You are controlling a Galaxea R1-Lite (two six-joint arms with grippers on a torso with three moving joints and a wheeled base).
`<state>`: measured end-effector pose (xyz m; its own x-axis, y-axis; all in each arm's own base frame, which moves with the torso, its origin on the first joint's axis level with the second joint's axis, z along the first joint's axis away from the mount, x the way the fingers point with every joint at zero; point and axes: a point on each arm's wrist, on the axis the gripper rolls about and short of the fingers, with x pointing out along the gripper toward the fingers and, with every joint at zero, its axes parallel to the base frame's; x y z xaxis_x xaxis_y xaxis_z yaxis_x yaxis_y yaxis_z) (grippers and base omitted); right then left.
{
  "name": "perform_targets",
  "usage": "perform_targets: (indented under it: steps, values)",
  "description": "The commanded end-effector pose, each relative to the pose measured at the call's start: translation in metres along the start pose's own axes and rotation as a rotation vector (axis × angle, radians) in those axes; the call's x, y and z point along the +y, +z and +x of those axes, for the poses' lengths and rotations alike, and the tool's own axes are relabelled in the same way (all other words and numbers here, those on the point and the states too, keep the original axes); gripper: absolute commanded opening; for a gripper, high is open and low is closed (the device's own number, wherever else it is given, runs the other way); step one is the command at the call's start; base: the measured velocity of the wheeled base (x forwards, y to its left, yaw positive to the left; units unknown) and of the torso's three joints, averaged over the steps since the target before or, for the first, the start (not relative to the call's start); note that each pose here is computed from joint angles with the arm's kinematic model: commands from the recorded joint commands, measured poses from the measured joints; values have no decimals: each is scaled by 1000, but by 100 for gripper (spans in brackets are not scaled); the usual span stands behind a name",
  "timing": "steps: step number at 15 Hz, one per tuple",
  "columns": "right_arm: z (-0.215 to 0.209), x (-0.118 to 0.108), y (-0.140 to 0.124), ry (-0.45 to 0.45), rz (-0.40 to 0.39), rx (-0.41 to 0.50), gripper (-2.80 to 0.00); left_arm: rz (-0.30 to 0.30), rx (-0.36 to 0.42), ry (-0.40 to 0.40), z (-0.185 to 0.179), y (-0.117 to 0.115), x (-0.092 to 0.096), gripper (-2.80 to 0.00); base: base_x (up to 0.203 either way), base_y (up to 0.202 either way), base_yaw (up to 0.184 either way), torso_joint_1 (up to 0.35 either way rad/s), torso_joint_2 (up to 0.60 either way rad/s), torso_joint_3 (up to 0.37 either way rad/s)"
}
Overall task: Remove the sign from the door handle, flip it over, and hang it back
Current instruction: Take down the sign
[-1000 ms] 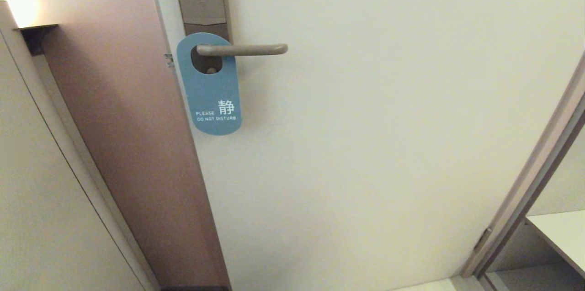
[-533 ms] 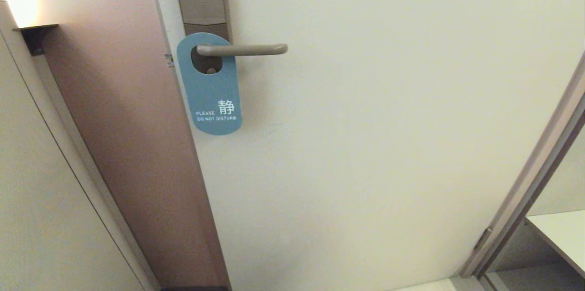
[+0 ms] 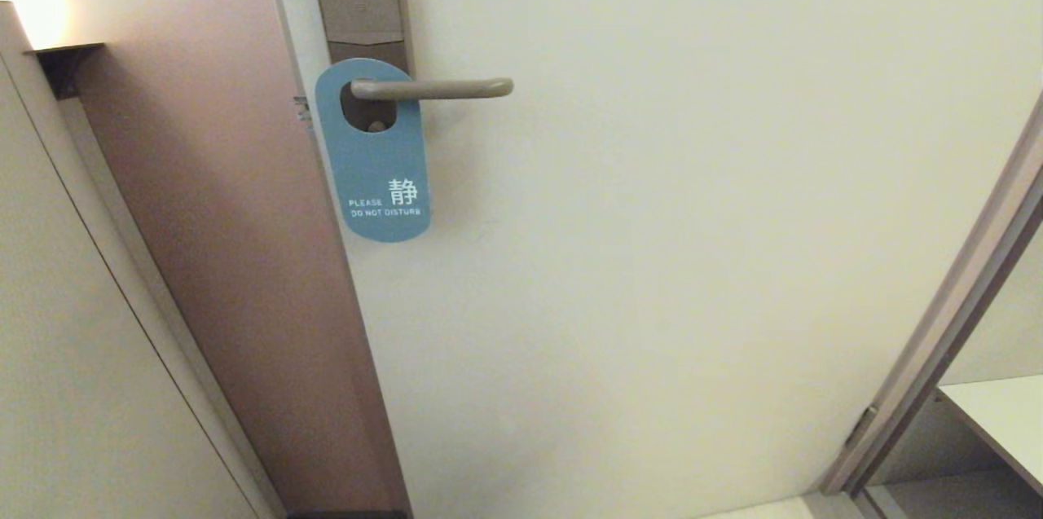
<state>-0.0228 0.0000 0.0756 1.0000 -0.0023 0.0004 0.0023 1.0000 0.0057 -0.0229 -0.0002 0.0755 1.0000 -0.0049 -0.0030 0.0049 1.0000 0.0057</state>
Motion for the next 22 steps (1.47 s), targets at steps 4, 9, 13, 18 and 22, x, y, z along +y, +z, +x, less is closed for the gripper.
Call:
perform_targets:
  steps: [4,9,13,18,22]
  values:
    - [0,0,0,1,0,-1,-280,1,2,-1,0,0,0,-280,0,0,0,0,0,0]
    - [0,0,0,2,0,-1,-280,16,-2,0,0,1,0,-280,0,0,0,0,0,0]
    - [0,0,0,-1,0,-1,-280,24,-41,-22,-6,23,0,-280,0,0,0,0,0,0]
    - [0,0,0,1,0,-1,-280,17,-14,-33,-1,68,0,-280,0,0,0,0,0,0]
    - [0,0,0,-1,0,-1,-280,13,-14,-115,14,118,1,-280,0,0,0,0,0,0]
